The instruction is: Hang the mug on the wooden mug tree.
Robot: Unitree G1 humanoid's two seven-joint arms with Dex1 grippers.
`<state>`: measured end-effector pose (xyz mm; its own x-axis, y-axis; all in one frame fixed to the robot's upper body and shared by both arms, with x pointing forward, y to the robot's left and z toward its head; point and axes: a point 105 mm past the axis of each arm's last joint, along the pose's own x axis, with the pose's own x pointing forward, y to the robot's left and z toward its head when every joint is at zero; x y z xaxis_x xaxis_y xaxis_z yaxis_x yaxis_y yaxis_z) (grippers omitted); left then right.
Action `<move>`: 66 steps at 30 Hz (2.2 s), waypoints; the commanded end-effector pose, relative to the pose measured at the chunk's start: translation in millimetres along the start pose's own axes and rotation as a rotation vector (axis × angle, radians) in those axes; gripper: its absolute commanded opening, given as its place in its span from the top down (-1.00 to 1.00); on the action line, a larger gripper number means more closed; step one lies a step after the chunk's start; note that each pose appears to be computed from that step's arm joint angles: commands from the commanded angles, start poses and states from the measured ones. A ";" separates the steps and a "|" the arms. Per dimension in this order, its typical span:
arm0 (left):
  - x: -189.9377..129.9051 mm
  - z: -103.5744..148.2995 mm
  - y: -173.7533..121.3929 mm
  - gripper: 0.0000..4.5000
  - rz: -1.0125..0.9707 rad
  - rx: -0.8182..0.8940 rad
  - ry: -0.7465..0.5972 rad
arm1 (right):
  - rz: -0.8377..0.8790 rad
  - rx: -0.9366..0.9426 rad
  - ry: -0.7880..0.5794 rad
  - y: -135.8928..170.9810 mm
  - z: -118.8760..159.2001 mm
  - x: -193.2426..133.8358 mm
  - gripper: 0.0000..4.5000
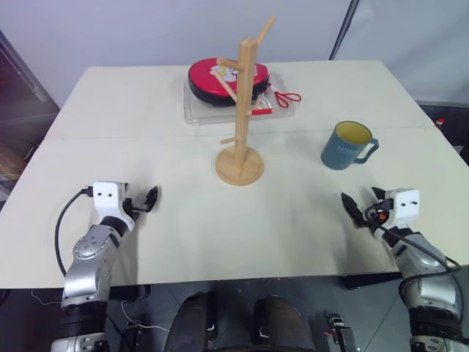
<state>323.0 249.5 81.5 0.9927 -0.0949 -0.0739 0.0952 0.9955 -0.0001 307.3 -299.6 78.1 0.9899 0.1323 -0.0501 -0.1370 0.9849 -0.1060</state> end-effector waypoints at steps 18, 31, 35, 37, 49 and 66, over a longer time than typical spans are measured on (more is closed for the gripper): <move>-14.2 33.6 -52.4 -1.00 -0.337 0.011 -0.118 | -0.062 -0.009 -0.080 -10.5 22.0 5.8 -0.99; -63.8 57.8 -161.4 -1.00 -0.984 0.084 -0.149 | -0.262 -0.053 -0.115 -41.3 42.5 28.9 -0.99; -63.1 62.9 -173.8 -1.00 -1.017 0.109 -0.171 | -0.302 -0.049 -0.127 -48.8 48.6 39.4 -0.99; -62.1 65.3 -177.3 -1.00 -1.022 0.109 -0.181 | -0.323 -0.042 -0.133 -53.4 50.8 44.1 -0.99; -58.9 74.2 -178.4 -1.00 -1.026 0.117 -0.210 | -0.325 -0.036 -0.125 -62.2 48.8 62.0 -0.99; -55.6 75.1 -181.5 -1.00 -1.030 0.142 -0.216 | -0.281 0.004 -0.100 -55.2 42.2 81.5 -0.45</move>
<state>258.4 76.6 154.7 0.4342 -0.8989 0.0578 0.8900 0.4380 0.1265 395.2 -333.0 104.4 0.9906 -0.1340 0.0263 0.1357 0.9876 -0.0796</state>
